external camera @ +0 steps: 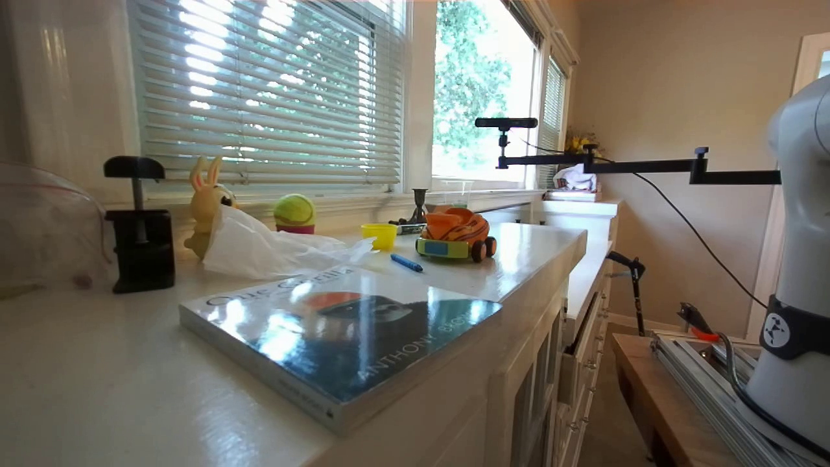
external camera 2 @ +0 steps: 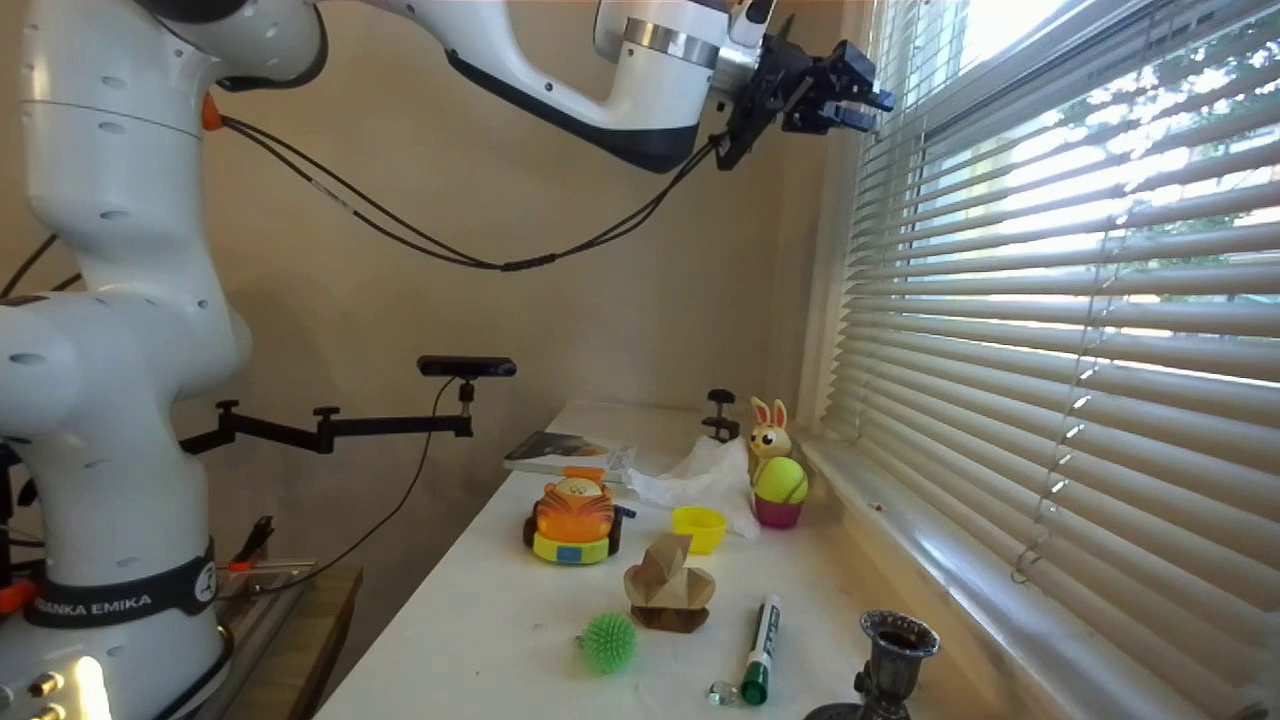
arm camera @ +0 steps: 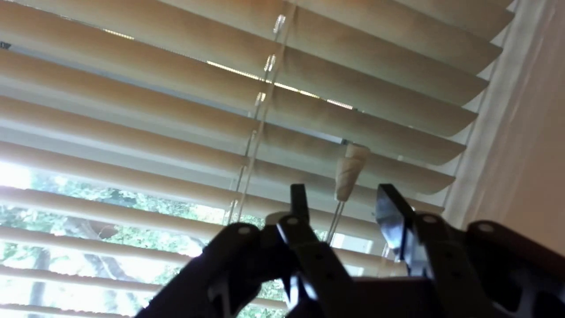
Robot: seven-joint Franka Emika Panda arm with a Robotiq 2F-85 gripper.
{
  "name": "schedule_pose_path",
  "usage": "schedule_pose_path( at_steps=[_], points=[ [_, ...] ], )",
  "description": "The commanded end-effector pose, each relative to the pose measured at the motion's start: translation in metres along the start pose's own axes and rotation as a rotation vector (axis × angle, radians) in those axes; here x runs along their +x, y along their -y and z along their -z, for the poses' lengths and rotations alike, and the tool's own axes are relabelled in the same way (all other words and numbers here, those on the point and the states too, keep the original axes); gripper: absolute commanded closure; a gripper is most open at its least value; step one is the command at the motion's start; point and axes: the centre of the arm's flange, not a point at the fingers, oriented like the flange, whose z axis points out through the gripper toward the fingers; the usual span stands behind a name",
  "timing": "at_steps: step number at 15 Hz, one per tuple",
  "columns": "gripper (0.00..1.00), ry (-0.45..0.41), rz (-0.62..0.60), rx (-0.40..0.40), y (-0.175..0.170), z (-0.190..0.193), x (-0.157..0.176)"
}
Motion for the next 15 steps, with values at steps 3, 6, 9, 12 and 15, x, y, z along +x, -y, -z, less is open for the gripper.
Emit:
schedule_pose_path(
  at_steps=[3,6,9,12,15],
  points=[
    [0.59,-0.010,-0.004,-0.025,0.0092,0.0086,-0.0028],
    [0.63,-0.010,0.001,-0.023,0.0105,0.0088,-0.0034],
    [0.87,-0.010,0.004,-0.023,0.0117,0.0090,-0.0034],
    [0.98,-0.010,0.007,-0.022,0.0124,0.0095,-0.0035],
    [1.00,-0.011,0.006,-0.022,0.0128,0.0102,-0.0032]
  ],
)
